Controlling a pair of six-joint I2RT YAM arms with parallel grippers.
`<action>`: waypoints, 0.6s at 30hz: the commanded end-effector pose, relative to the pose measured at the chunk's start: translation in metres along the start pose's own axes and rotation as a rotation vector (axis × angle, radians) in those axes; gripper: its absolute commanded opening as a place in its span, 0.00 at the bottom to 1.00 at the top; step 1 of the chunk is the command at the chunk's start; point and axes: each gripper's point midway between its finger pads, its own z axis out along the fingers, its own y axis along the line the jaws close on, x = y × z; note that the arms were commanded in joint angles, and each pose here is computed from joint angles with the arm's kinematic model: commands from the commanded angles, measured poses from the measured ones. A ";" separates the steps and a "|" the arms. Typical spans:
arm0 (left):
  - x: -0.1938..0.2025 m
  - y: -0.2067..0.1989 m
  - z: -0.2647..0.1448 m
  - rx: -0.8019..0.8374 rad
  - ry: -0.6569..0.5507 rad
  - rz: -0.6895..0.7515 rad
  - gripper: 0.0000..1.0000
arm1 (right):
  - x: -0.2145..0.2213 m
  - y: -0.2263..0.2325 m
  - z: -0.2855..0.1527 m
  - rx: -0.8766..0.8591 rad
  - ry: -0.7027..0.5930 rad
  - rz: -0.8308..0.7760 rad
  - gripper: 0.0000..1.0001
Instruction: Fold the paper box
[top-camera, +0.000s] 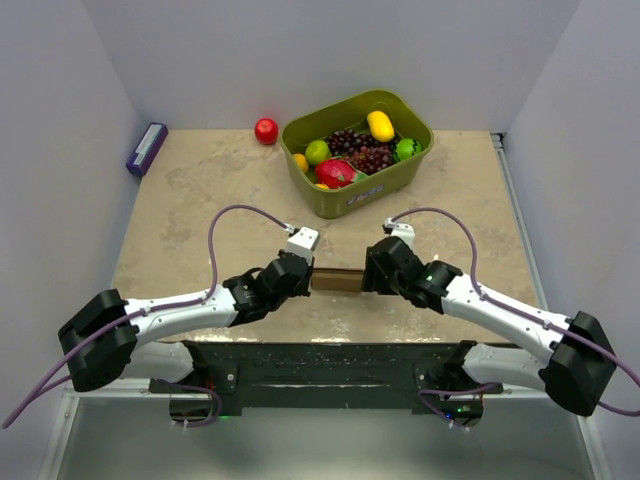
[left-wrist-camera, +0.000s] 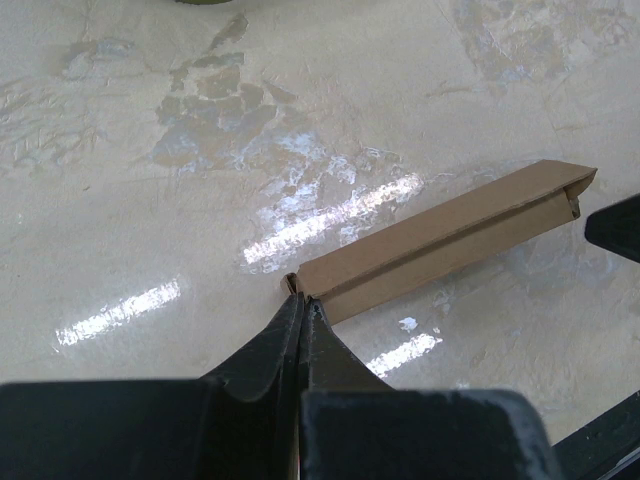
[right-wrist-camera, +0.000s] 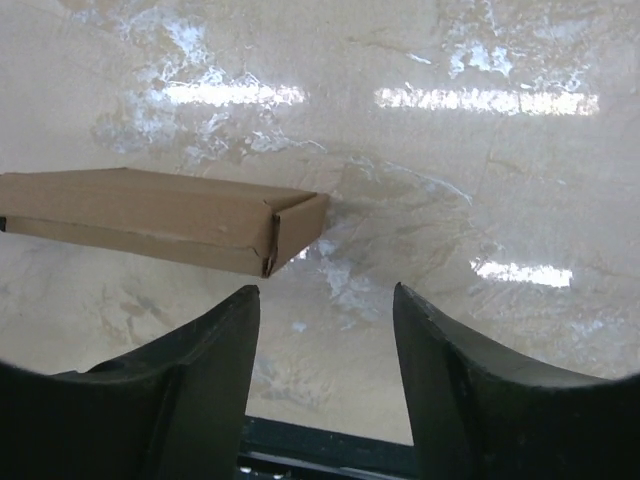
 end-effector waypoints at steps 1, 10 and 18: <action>0.031 0.008 -0.002 -0.028 0.111 0.046 0.00 | -0.022 0.012 -0.023 -0.051 -0.040 0.035 0.64; 0.032 0.008 -0.001 -0.029 0.115 0.051 0.00 | -0.052 0.037 -0.027 -0.199 -0.175 0.243 0.78; 0.032 0.008 -0.001 -0.031 0.112 0.053 0.00 | -0.049 0.039 -0.011 -0.193 -0.175 0.314 0.77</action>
